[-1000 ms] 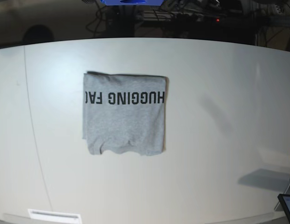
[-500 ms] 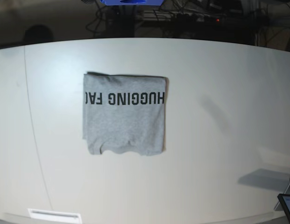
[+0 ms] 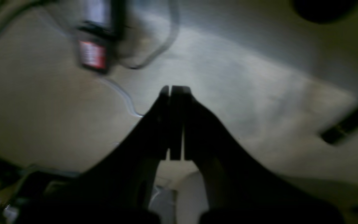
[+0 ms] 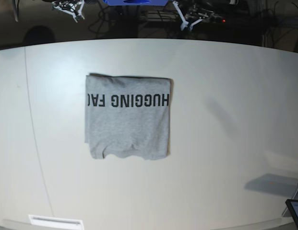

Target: Fold the T-shirt properly

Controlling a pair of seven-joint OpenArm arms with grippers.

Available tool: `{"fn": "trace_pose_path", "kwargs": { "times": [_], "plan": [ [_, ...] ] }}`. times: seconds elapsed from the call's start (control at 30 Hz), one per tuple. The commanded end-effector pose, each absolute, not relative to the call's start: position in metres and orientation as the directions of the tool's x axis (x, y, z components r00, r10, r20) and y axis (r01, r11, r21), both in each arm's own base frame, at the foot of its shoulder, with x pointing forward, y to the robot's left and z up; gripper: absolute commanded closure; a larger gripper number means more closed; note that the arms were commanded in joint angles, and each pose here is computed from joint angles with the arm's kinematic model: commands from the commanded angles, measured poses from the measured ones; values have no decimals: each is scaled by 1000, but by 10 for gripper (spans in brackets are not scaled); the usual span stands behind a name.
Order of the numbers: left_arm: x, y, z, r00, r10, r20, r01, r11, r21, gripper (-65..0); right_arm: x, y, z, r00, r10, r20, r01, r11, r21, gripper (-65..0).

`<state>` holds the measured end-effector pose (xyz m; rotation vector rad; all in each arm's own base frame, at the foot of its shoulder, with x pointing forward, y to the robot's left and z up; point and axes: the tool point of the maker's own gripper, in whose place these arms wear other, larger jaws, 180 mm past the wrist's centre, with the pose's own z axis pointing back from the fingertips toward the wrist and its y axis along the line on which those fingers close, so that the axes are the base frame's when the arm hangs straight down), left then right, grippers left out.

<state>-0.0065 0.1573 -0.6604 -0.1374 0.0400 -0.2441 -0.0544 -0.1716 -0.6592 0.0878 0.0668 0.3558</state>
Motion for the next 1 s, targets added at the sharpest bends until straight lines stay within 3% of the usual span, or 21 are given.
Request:
{"fn": "trace_pose_path", "kwargs": {
  "times": [0.0,0.23,0.97],
  "plan": [
    [-10,153,-660,968,-249,-37,240,958,-154,0,-60,-174,-658,935,348,-59,-342,934,100,0],
    [1,122,-661,968,-250,8,247,950,-191,0,-46,-156,-659,941,335,43,-338,934,119,0],
    [13,128,-660,972,-233,33,235,956,-177,0,-19,-163,-660,937,338,91,-346,934,93,0]
  ]
}}
